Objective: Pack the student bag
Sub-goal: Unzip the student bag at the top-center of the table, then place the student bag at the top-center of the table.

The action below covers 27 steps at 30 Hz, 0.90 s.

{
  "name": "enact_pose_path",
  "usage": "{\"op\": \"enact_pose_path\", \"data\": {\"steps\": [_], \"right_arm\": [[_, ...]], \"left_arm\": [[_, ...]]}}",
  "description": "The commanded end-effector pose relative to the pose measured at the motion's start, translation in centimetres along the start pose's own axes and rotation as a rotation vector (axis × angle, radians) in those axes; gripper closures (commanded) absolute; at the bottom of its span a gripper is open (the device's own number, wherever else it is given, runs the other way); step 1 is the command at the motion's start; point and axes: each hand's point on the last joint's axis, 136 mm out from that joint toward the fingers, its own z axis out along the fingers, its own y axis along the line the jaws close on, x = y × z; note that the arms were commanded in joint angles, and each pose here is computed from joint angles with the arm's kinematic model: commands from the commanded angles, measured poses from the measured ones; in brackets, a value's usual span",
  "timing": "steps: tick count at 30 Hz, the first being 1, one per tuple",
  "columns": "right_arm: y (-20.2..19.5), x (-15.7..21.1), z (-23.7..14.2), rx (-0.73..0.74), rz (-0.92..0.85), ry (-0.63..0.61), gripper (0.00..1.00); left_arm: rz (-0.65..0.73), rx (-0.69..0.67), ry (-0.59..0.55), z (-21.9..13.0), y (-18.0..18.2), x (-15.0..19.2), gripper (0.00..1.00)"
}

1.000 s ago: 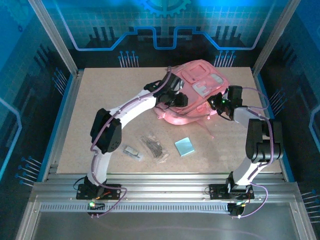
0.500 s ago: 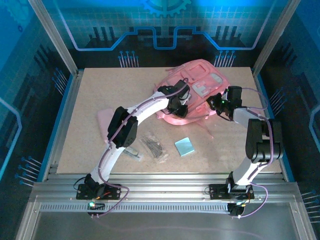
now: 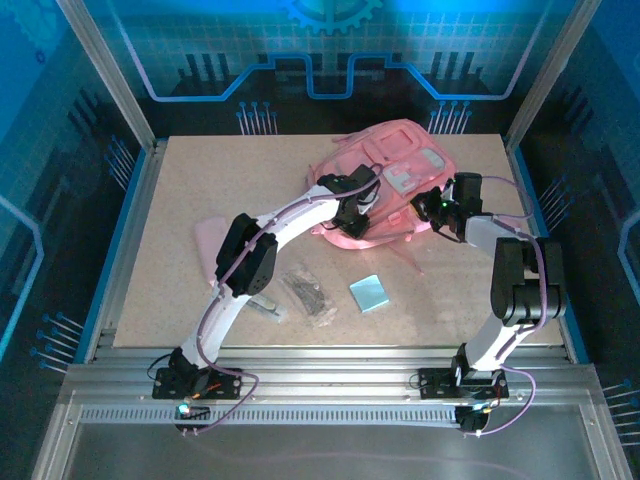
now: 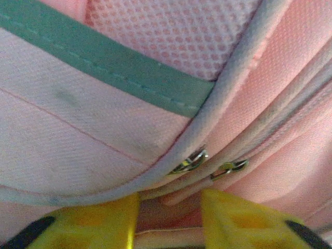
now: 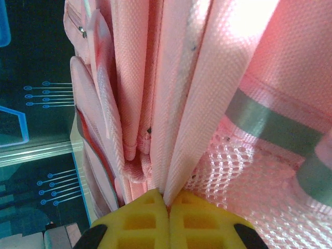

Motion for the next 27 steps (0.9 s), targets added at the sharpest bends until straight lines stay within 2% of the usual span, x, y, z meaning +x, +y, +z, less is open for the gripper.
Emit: {"op": "enact_pose_path", "data": {"steps": [1,3,7,11,20,27], "right_arm": [[3.0,-1.3,-1.2,-0.081,-0.061,-0.055,1.00],[3.0,-1.3,-1.2,-0.078,-0.063,-0.056,1.00],[2.8,-1.8,-1.4,-0.058,-0.074,-0.066,1.00],[2.2,-2.6,-2.0,-0.036,-0.073,-0.096,1.00],[0.8,-3.8,-2.6,-0.005,-0.057,-0.130,1.00],[1.1,-3.6,-2.0,-0.025,-0.046,-0.103,1.00]], "left_arm": [[0.028,-0.053,0.223,3.9,1.5,6.0,0.82],[0.020,-0.055,0.222,3.8,1.5,6.0,1.00],[-0.010,-0.039,0.165,2.0,1.5,4.7,1.00],[-0.068,-0.046,0.132,-0.7,3.1,4.1,1.00],[-0.212,-0.099,0.177,-4.1,8.3,6.7,1.00],[-0.287,0.019,0.105,-4.7,6.0,5.7,1.00]]}}
